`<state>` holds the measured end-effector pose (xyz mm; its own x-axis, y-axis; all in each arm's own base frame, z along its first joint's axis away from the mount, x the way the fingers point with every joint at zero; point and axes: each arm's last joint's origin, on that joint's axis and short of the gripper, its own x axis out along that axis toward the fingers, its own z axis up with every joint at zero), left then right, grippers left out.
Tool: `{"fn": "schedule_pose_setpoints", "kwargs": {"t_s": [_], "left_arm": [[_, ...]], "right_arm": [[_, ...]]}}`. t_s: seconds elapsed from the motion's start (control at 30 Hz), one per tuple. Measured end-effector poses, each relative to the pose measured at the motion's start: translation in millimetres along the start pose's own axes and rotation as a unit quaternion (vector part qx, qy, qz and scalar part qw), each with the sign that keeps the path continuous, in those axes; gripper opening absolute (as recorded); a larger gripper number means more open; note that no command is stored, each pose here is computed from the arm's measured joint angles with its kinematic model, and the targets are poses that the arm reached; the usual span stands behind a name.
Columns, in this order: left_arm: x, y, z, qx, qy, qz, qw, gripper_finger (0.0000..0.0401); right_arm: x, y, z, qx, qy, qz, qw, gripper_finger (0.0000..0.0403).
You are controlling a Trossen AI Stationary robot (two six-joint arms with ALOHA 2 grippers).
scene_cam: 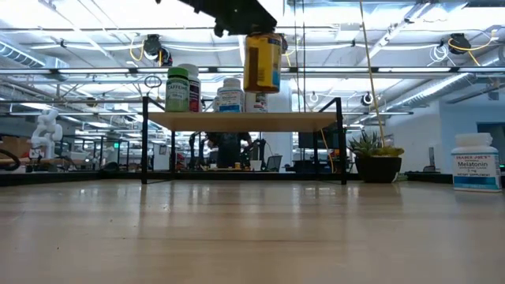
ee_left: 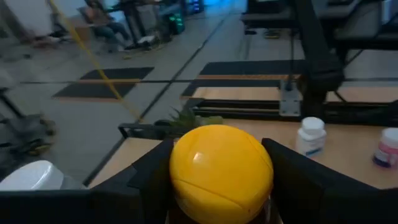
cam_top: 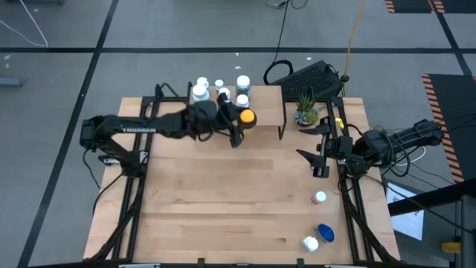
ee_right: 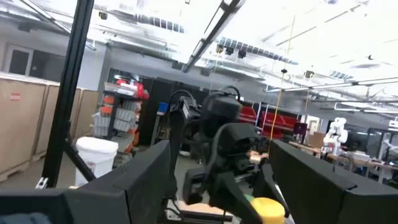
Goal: Pick and place medicine bottles onto shelf by color
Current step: Put the yellow pill bottle on the shelf
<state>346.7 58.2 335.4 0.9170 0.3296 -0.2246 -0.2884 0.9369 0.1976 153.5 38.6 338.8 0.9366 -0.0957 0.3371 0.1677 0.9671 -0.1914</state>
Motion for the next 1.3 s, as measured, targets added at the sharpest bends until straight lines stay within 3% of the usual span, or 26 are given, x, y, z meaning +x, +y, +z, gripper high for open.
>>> {"fn": "schedule_pose_setpoints", "kwargs": {"t_s": [0.17,0.33,0.5,0.97,1.3], "left_arm": [[9,27,-14,-0.003,0.020,-0.041,0.999,0.0219],[18,44,-23,-0.007,0.031,-0.030,0.999,0.0234],[20,58,-27,-0.016,0.031,-0.035,0.999,0.0221],[22,69,-31,-0.013,0.035,-0.027,0.999,0.0272],[22,74,-32,-0.011,0.046,0.038,0.998,0.0273]], "right_arm": [[0,0,0,-0.009,0.001,0.001,1.000,0.0267],[0,0,-1,-0.017,0.005,0.002,1.000,0.0267],[0,0,-1,-0.019,0.005,0.002,1.000,0.0267],[0,0,-1,-0.019,0.005,0.002,1.000,0.0267],[0,0,-1,-0.019,0.005,0.002,1.000,0.0267]]}}
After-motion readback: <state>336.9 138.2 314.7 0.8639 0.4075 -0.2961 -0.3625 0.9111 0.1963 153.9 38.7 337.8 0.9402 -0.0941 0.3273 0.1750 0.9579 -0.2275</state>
